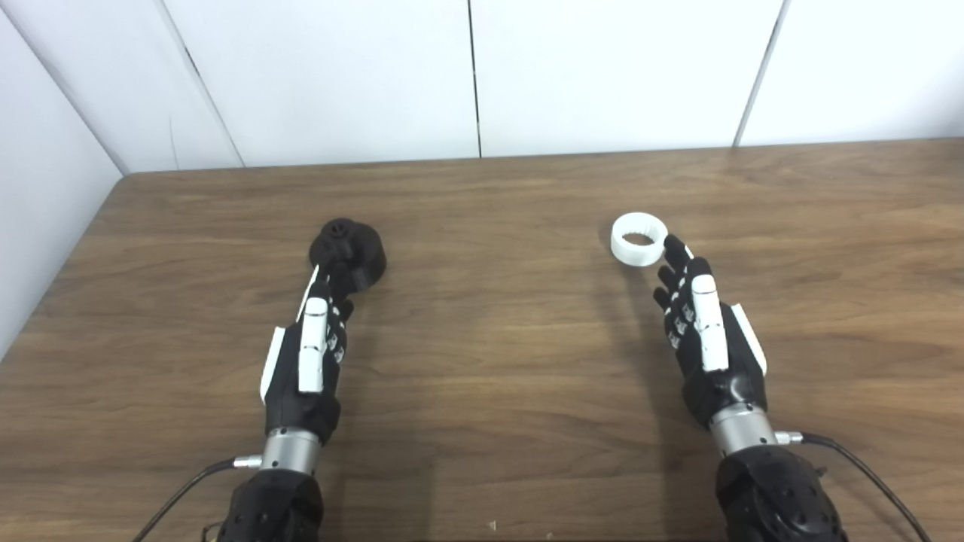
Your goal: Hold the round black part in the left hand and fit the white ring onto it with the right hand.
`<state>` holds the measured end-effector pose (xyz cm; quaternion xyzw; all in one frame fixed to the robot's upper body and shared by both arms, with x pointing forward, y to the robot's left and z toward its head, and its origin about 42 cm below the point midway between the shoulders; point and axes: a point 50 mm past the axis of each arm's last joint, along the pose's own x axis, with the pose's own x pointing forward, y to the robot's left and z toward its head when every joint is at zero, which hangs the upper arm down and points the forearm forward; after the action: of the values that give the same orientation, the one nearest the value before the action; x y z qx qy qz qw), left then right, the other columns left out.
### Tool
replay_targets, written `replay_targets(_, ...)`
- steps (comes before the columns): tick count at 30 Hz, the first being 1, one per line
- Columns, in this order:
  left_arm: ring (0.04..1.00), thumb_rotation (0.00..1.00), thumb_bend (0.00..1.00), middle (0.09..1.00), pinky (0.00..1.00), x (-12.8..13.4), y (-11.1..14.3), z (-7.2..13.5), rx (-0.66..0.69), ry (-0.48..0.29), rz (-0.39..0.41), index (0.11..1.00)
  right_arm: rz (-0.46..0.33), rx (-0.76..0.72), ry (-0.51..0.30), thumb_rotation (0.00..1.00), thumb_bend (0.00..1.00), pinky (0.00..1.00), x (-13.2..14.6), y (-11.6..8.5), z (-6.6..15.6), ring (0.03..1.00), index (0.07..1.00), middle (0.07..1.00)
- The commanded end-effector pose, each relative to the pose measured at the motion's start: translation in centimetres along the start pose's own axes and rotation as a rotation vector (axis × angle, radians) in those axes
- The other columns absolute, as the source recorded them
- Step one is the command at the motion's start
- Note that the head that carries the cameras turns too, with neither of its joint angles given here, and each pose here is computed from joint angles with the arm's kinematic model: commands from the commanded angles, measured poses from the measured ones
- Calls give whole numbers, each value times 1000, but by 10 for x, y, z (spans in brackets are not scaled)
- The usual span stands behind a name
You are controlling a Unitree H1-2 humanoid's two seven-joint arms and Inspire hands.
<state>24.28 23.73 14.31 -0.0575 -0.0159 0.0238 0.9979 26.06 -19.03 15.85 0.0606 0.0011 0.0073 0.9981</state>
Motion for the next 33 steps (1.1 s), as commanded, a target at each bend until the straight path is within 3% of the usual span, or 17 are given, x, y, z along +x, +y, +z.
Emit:
replay_targets(1, 1000, 971, 481, 1000, 1000, -2, 2, 12, 18, -54, -10, 1000, 17, 0, -35, 1000, 460, 1000, -6, 0, 8, 1000, 951, 1000)
replay_targets(12, 1000, 968, 485, 1000, 1000, -6, 1, 11, 27, -46, -14, 1000, 15, -9, -28, 1000, 471, 1000, -9, -1, 6, 1000, 954, 1000)
replay_targets(13, 1000, 939, 478, 1000, 1000, -5, 2, 10, 41, -55, -14, 1000, 17, -13, -30, 1000, 472, 1000, -10, -1, 6, 1000, 954, 1000)
replay_targets(15, 1000, 771, 472, 1000, 1000, -4, 4, 10, 98, -49, -4, 1000, 20, -14, -32, 1000, 466, 1000, -10, -2, 6, 1000, 955, 1000)
replay_targets(18, 1000, 509, 590, 1000, 991, -5, 10, 12, 258, -31, 56, 986, 18, -8, -38, 1000, 462, 1000, -10, -3, 6, 1000, 956, 1000)
replay_targets(20, 998, 388, 642, 1000, 954, -6, 12, 16, 310, -33, 82, 976, 16, -7, -42, 1000, 455, 1000, -9, -3, 5, 1000, 956, 1000)
replay_targets(23, 988, 339, 678, 996, 923, -4, 16, 24, 404, -53, 106, 969, 16, -9, -45, 1000, 457, 1000, -9, -3, 5, 1000, 955, 1000)
replay_targets(28, 999, 249, 837, 999, 977, 4, 32, 43, 537, -87, 103, 962, 12, -9, -50, 1000, 466, 1000, -7, -4, 5, 1000, 949, 996)
replay_targets(33, 985, 239, 940, 991, 957, 21, 54, 66, 726, -96, 83, 966, 9, -6, -48, 1000, 485, 1000, -6, -5, 1, 1000, 944, 992)
